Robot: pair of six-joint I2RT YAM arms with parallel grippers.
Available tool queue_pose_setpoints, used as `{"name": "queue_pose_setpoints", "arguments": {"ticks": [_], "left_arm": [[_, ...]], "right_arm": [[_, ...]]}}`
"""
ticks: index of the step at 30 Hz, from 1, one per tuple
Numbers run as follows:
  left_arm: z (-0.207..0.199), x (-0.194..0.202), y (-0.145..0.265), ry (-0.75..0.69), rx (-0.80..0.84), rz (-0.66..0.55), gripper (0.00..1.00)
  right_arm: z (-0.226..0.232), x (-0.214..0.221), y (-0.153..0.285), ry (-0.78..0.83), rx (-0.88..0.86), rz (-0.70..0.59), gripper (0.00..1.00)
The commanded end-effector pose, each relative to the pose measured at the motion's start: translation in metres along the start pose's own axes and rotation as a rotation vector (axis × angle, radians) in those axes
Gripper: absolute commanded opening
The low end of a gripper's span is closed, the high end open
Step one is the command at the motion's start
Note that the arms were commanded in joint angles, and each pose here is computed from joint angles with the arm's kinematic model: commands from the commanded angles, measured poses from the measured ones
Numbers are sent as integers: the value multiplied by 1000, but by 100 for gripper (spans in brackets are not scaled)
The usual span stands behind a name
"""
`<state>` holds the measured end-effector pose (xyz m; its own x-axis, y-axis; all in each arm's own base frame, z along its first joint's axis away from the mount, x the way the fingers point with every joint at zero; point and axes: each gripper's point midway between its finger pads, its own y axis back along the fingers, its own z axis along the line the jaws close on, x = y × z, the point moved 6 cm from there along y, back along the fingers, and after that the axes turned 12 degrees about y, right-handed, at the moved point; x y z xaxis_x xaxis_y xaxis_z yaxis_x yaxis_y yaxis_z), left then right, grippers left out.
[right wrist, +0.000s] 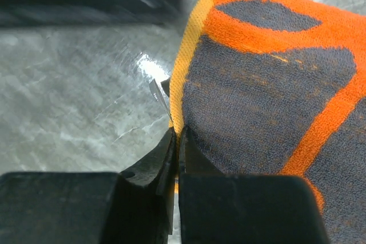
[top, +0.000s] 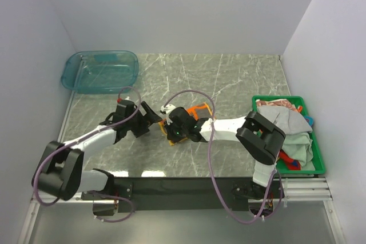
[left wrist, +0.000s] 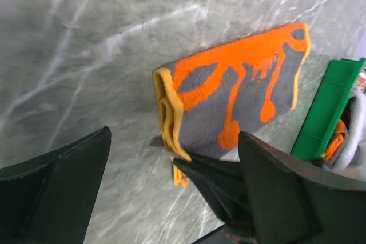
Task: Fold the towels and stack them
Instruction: Neatly place the folded towel into the bin
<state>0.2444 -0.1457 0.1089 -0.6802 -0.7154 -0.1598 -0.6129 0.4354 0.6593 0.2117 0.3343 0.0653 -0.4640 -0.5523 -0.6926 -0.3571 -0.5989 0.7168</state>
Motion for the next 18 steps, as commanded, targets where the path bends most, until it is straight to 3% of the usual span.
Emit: {"name": "queue_pose_setpoints", "arguments": {"ticks": [1, 18], "left_arm": [[-14, 9, -16, 38, 64, 4, 99], [15, 43, -33, 177, -51, -43, 99]], "right_arm": [[4, -11, 11, -31, -51, -75, 0], [-5, -30, 30, -141, -57, -226, 0]]}}
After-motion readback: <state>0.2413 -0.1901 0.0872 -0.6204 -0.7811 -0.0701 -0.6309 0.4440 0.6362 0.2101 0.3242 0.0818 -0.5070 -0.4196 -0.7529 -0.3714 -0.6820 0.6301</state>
